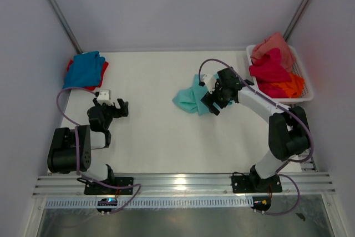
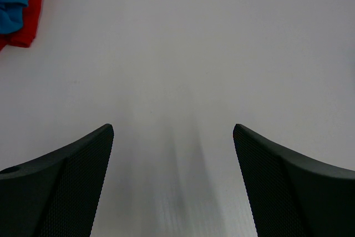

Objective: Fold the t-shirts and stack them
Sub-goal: Flatten the tshirt out

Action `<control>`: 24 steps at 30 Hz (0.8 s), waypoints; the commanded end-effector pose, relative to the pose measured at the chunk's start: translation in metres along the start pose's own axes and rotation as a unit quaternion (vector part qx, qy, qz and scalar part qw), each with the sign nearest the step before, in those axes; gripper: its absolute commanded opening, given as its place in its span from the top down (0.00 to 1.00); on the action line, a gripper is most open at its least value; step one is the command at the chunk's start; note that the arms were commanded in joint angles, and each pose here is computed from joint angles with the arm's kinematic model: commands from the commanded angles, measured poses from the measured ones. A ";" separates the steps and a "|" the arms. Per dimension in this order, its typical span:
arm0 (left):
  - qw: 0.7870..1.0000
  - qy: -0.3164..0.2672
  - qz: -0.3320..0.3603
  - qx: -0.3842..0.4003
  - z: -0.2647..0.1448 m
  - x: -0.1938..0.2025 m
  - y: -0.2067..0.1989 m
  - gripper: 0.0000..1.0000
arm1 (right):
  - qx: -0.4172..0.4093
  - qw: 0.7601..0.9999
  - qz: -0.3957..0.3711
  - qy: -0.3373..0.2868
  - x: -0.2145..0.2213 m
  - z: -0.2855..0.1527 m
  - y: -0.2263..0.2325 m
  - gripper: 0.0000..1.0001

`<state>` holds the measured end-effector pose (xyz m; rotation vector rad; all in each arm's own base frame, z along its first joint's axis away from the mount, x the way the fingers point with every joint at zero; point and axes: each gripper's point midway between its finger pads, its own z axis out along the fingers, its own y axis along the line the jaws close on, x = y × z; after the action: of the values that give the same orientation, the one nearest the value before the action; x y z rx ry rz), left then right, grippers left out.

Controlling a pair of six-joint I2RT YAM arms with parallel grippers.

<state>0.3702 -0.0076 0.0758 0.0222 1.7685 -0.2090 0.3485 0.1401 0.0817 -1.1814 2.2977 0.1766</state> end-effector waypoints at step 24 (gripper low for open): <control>0.999 -0.030 0.016 0.006 0.006 -0.019 -0.001 0.10 | -0.052 0.998 -0.037 0.023 -0.009 0.050 0.017 0.12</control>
<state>0.3701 -0.0076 0.0757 0.0221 1.7688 -0.2090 0.3467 0.1668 0.0322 -1.3266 2.3567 0.2687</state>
